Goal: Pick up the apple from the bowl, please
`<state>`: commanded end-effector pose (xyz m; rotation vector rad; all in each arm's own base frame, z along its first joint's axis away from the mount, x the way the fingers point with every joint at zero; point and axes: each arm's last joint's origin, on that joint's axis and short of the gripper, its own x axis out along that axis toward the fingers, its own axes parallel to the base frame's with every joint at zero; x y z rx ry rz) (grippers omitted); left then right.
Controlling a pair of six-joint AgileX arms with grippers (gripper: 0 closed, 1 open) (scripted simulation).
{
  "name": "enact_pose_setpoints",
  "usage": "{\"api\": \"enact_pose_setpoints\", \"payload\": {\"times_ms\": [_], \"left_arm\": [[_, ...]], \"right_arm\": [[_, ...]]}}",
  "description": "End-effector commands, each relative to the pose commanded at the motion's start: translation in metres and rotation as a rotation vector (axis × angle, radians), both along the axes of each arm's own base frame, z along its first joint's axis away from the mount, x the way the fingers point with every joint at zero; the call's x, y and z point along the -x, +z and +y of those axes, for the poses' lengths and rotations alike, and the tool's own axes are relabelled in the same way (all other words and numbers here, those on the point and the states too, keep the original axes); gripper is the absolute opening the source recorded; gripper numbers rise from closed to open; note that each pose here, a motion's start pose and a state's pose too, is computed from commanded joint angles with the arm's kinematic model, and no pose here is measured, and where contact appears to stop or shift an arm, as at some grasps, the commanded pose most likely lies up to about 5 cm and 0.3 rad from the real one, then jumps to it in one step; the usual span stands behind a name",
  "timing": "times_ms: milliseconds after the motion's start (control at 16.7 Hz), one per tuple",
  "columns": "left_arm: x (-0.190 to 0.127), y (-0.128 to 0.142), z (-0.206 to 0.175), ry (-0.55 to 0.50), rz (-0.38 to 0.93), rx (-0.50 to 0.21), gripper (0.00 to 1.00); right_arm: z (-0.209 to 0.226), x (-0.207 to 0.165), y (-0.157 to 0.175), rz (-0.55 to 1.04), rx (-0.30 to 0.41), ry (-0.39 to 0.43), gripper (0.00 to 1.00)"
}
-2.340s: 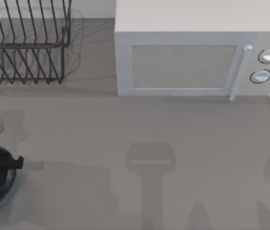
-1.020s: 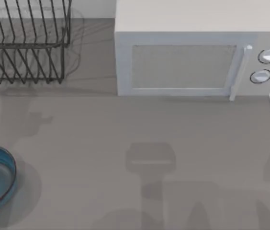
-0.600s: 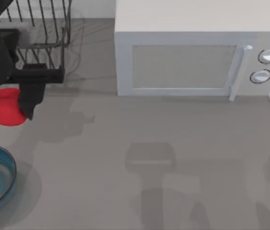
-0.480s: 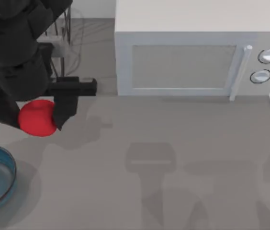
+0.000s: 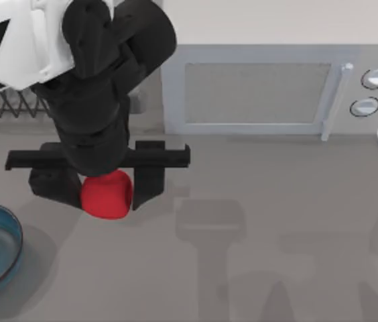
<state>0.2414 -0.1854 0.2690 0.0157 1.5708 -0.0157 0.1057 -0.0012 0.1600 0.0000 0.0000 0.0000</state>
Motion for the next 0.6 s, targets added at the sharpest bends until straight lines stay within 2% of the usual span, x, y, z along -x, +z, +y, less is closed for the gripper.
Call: {"api": "enact_pose_setpoints", "payload": {"times_ms": [120,240,600], "left_arm": [[0.0,0.001,0.001,0.001,-0.002,0.003,0.0],[-0.001,-0.01,0.001,0.001,0.002,-0.001,0.0],[-0.005,-0.081,-0.003,0.001,-0.014,0.011,0.0]], "right_arm": [[0.0,0.0,0.0,0.0,0.0,0.0,1.0],[0.0,0.0,0.0,0.0,0.0,0.0,1.0],[0.0,0.0,0.0,0.0,0.0,0.0,1.0]]}}
